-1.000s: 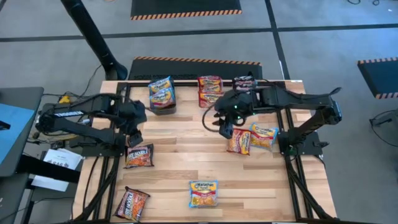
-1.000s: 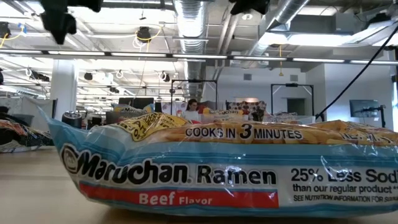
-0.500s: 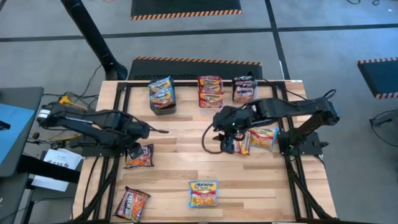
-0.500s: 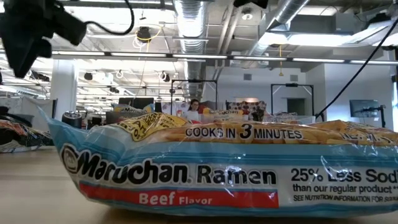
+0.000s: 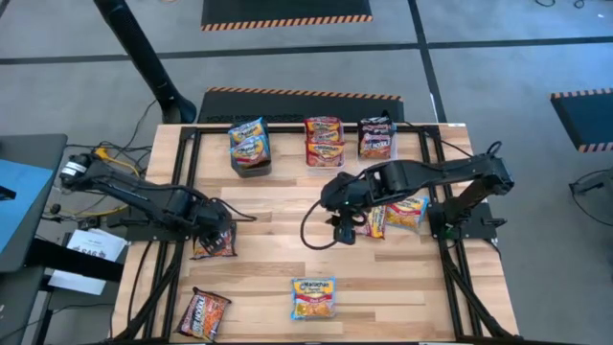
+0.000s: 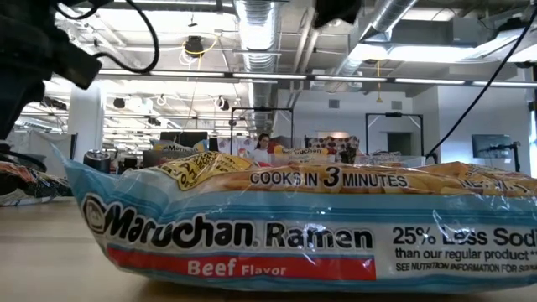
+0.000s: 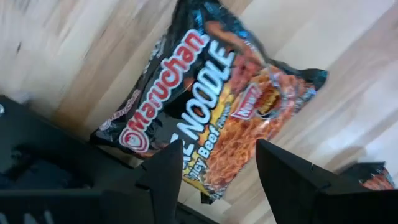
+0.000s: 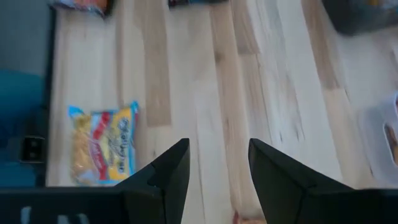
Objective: Sort Maruchan noodles
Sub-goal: Put the black noodle pack into the right transparent bin
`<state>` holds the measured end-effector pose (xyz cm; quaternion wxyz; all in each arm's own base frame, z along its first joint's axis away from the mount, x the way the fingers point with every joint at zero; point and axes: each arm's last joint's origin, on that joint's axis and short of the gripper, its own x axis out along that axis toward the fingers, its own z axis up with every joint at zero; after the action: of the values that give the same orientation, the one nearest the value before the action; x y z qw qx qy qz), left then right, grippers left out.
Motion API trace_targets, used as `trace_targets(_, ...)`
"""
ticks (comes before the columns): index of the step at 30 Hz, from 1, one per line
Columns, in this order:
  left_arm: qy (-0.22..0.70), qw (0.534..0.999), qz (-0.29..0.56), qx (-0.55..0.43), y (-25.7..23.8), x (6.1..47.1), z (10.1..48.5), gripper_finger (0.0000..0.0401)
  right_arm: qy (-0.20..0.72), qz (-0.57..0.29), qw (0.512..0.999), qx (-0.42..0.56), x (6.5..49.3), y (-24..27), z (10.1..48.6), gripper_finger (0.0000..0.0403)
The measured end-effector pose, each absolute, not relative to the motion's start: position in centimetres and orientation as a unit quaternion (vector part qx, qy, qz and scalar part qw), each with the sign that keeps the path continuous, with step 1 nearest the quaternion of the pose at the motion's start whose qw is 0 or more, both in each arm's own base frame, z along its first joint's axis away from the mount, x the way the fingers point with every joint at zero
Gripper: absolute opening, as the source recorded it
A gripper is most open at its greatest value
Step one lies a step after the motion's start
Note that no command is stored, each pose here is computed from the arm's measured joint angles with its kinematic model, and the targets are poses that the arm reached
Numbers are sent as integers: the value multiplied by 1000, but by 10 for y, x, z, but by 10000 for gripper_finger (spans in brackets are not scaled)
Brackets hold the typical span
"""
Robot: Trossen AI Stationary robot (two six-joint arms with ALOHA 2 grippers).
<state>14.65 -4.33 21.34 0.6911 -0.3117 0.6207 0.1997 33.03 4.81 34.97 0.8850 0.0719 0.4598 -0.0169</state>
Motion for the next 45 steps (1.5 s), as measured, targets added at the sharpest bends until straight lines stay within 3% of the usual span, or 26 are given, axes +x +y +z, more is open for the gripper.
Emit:
trace_targets(24,586,687,264,-340,-48,138,162,184,490,-20,867,92,336,50,337,189)
trace_targets(29,585,690,264,-335,-48,138,162,144,490,-20,867,92,336,50,337,189)
trace_targets(38,580,717,229,-313,-49,142,163,15,490,-20,867,92,336,50,337,189)
trace_targets(45,542,758,168,-321,-54,155,167,2,489,-30,865,108,336,48,337,189)
